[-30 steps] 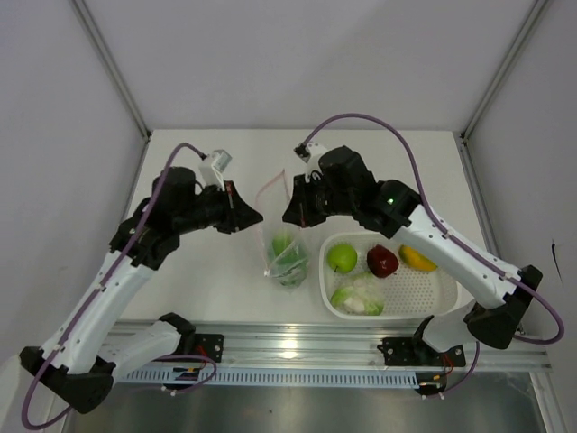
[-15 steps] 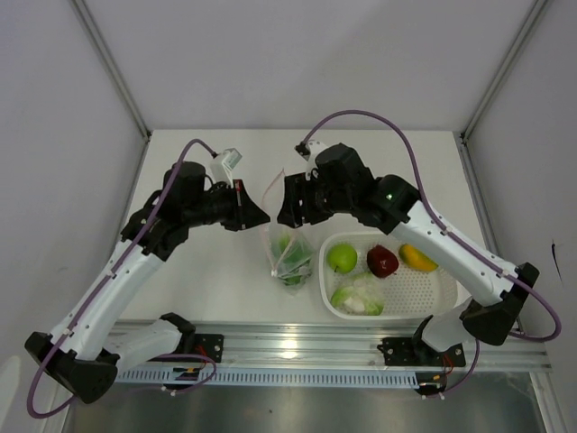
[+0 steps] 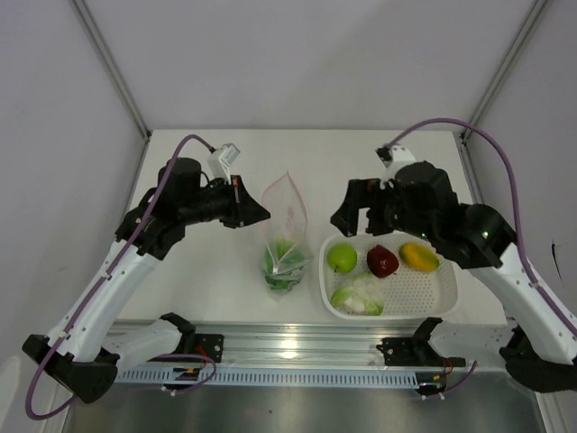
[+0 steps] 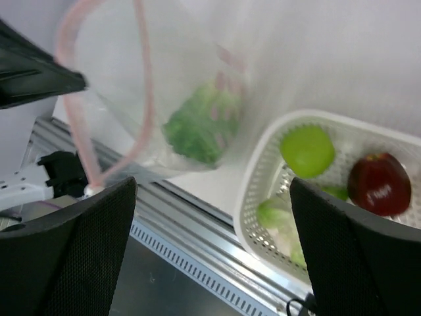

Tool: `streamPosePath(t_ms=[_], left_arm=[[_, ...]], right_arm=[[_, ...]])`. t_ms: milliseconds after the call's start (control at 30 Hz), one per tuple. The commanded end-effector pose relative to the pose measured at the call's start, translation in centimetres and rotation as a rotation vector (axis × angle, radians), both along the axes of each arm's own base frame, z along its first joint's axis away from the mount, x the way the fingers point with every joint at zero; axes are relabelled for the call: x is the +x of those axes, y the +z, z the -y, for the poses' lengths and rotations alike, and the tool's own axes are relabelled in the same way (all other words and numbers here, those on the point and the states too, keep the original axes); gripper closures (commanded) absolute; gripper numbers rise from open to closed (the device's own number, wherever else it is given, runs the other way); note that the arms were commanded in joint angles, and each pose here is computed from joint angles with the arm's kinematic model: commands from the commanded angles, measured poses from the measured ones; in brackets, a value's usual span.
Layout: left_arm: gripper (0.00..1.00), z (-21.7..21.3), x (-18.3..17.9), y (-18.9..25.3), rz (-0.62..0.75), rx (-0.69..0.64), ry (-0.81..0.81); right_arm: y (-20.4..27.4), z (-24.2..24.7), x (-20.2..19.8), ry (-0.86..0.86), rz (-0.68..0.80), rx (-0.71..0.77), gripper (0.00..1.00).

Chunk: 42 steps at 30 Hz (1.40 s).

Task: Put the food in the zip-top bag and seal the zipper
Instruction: Pick up the fake vegetable from the bin.

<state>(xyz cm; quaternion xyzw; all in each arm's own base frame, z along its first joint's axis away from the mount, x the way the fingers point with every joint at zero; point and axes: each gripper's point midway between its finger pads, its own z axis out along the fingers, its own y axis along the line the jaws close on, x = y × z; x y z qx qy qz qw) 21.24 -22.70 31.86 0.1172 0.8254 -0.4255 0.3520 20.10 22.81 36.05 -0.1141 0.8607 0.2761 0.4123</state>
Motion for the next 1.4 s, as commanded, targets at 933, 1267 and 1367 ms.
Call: streamPosePath(t_ms=[933, 1267, 1367], left_arm=[[0.99, 0.3, -0.7, 0.4, 0.033, -0.039, -0.046], [0.99, 0.5, -0.7, 0.2, 0.022, -0.048, -0.049], [0.99, 0.4, -0.7, 0.2, 0.022, -0.042, -0.046]], right_arm=[[-22.1, 9.4, -9.2, -0.395, -0.885, 0.126, 0.00], [-26.8, 9.4, -9.0, -0.405, -0.925, 0.157, 0.01], [-27.5, 9.2, -8.0, -0.397, -0.880, 0.178, 0.01]])
